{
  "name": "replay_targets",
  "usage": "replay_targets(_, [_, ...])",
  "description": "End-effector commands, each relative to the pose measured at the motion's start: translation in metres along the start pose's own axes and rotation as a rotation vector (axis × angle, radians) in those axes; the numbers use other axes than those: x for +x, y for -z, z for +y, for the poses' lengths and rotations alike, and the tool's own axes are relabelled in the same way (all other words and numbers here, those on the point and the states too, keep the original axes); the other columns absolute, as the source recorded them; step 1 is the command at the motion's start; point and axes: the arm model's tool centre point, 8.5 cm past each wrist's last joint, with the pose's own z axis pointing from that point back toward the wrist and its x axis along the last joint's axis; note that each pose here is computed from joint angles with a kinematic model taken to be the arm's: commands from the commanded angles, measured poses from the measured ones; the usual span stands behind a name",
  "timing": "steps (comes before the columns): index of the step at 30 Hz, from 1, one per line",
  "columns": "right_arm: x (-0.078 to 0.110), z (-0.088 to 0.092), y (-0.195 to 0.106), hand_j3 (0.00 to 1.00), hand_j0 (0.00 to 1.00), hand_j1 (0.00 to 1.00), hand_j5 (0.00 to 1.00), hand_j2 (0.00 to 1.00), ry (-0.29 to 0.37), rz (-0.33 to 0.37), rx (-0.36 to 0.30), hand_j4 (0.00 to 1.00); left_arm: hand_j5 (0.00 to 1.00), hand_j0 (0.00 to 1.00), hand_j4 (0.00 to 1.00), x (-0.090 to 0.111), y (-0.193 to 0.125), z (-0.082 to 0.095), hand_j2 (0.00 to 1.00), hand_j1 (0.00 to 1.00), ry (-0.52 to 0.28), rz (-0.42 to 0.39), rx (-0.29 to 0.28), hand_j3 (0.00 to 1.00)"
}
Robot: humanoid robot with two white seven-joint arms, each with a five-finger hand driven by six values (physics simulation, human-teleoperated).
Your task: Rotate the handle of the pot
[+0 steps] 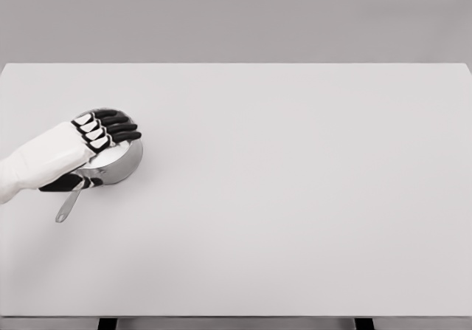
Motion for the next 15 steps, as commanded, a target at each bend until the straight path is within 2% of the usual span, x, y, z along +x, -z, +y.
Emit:
replay_targets(1, [0.000,0.000,0.000,1.00,1.00,1.00,1.00,1.00,0.001,-0.001,-0.001,1.00,1.00,1.00,1.00,0.000,0.000,-0.002,1.00,1.00,-0.002,-0.002,-0.006,1.00])
replay_targets(4, [0.000,0.000,0.000,1.00,1.00,1.00,1.00,1.00,0.001,-0.001,0.000,1.00,1.00,1.00,1.00,0.004,0.000,-0.012,1.00,1.00,0.014,-0.009,-0.044,1.00])
replay_targets(8, [0.000,0.000,0.000,1.00,1.00,1.00,1.00,1.00,-0.001,-0.001,0.000,1.00,1.00,1.00,1.00,0.005,0.000,-0.015,1.00,1.00,0.013,-0.011,-0.054,1.00])
replay_targets(10, [0.000,0.000,0.000,1.00,1.00,1.00,1.00,1.00,-0.001,-0.001,0.000,1.00,1.00,1.00,1.00,0.006,-0.001,-0.020,1.00,1.00,0.036,-0.011,-0.079,1.00])
replay_targets(15, [0.000,0.000,0.000,1.00,1.00,1.00,1.00,1.00,0.001,0.001,0.000,1.00,1.00,1.00,1.00,0.003,-0.004,-0.016,1.00,1.00,0.050,-0.005,-0.087,1.00])
